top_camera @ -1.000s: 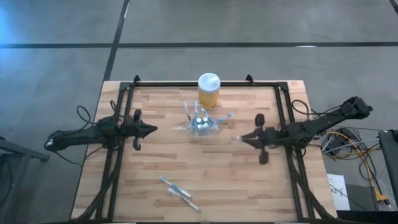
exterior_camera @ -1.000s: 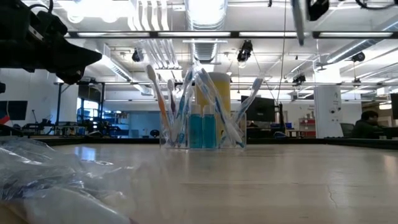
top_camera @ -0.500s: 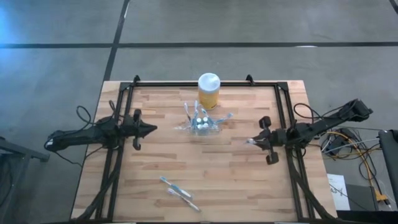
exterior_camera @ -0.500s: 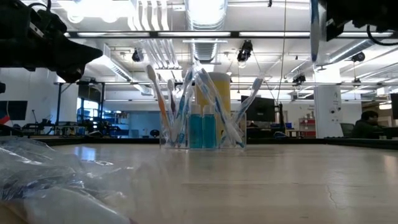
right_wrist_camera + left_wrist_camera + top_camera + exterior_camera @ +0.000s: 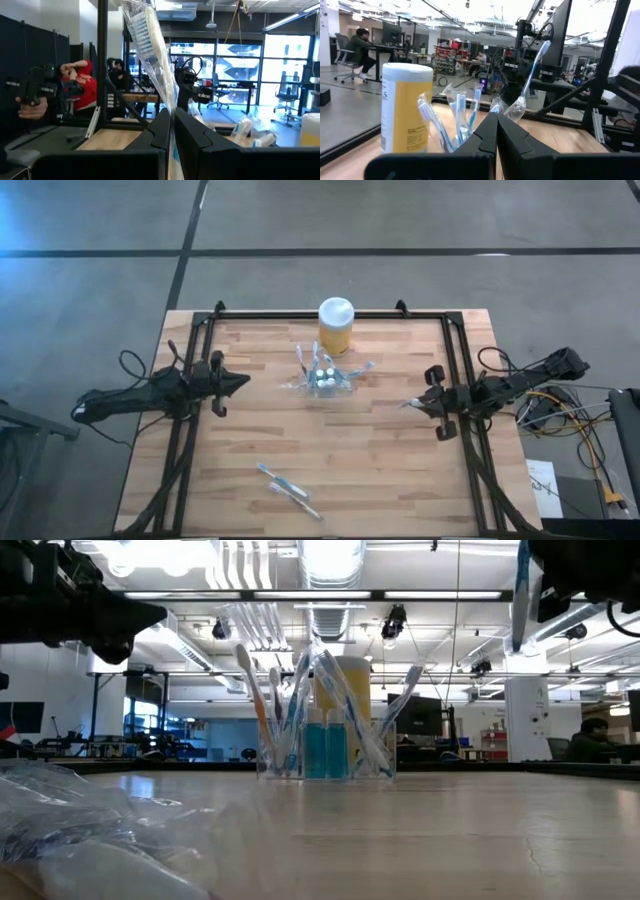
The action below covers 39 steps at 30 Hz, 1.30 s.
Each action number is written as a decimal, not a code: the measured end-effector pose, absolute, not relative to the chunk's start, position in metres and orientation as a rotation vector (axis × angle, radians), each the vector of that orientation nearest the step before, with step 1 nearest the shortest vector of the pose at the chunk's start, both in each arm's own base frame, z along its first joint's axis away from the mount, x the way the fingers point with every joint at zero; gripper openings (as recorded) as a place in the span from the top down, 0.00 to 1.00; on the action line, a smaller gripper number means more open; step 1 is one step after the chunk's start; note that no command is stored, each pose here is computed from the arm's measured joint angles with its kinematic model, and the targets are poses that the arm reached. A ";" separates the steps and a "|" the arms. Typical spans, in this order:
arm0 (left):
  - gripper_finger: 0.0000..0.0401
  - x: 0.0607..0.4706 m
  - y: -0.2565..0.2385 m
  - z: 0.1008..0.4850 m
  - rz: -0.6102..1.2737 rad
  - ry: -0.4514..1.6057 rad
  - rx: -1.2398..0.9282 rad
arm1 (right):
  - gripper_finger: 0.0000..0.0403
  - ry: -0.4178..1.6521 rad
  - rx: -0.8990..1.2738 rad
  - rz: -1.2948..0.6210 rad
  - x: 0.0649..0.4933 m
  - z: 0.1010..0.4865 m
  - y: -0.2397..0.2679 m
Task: Pick & Place toothbrushing station
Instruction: Put the blue toothbrush into the transparent organizer
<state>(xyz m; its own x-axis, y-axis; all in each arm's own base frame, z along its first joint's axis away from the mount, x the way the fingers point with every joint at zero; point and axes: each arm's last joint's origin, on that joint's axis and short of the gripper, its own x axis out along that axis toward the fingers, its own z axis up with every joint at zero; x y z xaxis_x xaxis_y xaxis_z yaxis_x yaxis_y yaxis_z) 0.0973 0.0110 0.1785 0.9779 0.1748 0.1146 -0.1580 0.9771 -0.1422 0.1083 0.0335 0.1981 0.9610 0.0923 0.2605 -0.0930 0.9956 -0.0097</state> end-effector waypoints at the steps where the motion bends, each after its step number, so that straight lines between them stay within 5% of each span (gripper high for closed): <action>1: 0.98 0.097 0.011 0.178 0.168 -0.125 -0.134 | 0.96 -0.262 0.002 0.094 0.107 0.198 0.033; 15: 0.98 0.097 0.012 0.178 0.196 -0.132 -0.150 | 0.98 -0.317 0.005 0.061 0.110 0.205 0.031; 31: 0.98 0.097 0.014 0.178 0.268 -0.136 -0.112 | 0.98 -0.376 -0.151 -0.002 0.183 0.289 0.018; 39: 0.98 0.097 0.014 0.178 0.264 -0.137 -0.113 | 0.98 -0.280 -0.122 -0.047 0.230 0.261 -0.013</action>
